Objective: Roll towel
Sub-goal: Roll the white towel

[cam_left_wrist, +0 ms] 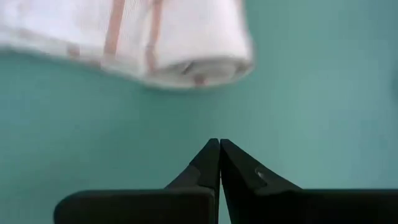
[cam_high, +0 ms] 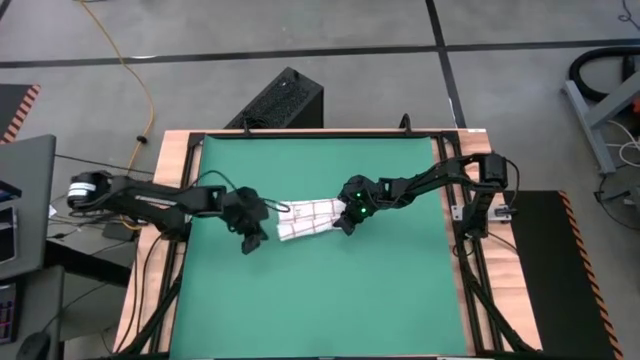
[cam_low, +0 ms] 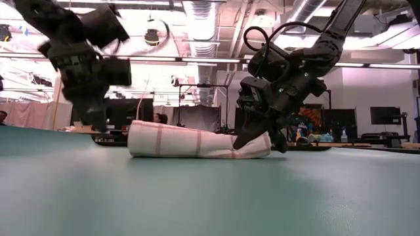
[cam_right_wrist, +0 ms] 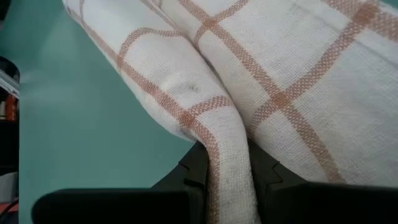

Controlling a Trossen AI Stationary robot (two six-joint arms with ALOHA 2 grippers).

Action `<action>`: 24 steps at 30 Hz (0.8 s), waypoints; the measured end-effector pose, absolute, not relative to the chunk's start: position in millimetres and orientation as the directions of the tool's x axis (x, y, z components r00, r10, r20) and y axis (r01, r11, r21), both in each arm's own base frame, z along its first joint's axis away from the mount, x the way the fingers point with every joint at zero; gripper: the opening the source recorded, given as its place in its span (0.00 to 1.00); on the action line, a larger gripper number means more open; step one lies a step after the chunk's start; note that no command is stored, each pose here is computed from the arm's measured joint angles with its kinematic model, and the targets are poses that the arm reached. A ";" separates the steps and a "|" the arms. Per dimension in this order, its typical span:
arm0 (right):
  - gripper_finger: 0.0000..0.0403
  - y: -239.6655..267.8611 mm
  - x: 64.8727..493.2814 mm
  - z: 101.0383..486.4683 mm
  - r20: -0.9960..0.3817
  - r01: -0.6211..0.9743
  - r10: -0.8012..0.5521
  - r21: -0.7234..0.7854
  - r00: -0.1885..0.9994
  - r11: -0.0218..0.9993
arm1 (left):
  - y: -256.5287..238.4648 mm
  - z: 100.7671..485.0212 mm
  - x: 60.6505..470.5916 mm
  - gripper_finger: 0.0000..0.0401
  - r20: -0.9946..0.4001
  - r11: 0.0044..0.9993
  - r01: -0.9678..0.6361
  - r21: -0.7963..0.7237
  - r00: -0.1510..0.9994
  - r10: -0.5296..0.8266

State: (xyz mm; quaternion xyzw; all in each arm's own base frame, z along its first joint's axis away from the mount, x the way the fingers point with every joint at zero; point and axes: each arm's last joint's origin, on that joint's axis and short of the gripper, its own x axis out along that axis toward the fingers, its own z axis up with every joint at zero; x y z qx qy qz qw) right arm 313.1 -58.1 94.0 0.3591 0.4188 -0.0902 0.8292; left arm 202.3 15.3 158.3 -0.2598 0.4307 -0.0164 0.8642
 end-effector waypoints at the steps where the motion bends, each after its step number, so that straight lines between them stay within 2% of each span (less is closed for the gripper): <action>1: 0.18 -58.1 313.2 94.0 -0.759 0.449 0.152 0.521 0.634 0.726 | 11.9 164.0 201.8 0.00 -0.726 0.881 -0.190 -0.434 0.653 -0.217; 5: 0.18 -58.1 313.2 94.0 -0.758 0.448 0.152 0.521 0.635 0.726 | -14.2 188.0 207.1 0.00 -0.646 0.969 -0.080 -0.232 0.758 -0.092; 8: 0.18 -58.0 313.4 94.1 -0.757 0.447 0.153 0.522 0.636 0.726 | -42.4 184.3 206.3 0.00 -0.645 1.000 0.001 -0.030 0.764 -0.021; 13: 0.18 -56.7 313.7 94.1 -0.755 0.442 0.155 0.522 0.637 0.729 | -83.0 173.9 210.0 0.00 -0.542 0.962 -0.033 0.272 0.821 0.181; 15: 0.18 -56.7 313.7 94.0 -0.755 0.442 0.155 0.523 0.637 0.729 | -94.4 168.7 212.6 0.00 -0.498 0.926 -0.023 0.376 0.838 0.223; 19: 0.18 -56.5 313.7 94.1 -0.754 0.440 0.156 0.523 0.638 0.730 | -102.6 151.7 222.3 0.00 -0.524 0.926 0.023 0.376 0.830 0.192; 24: 0.18 -56.5 313.8 94.1 -0.753 0.435 0.156 0.521 0.639 0.734 | -101.5 131.7 240.9 0.00 -0.596 0.904 0.036 0.427 0.763 0.251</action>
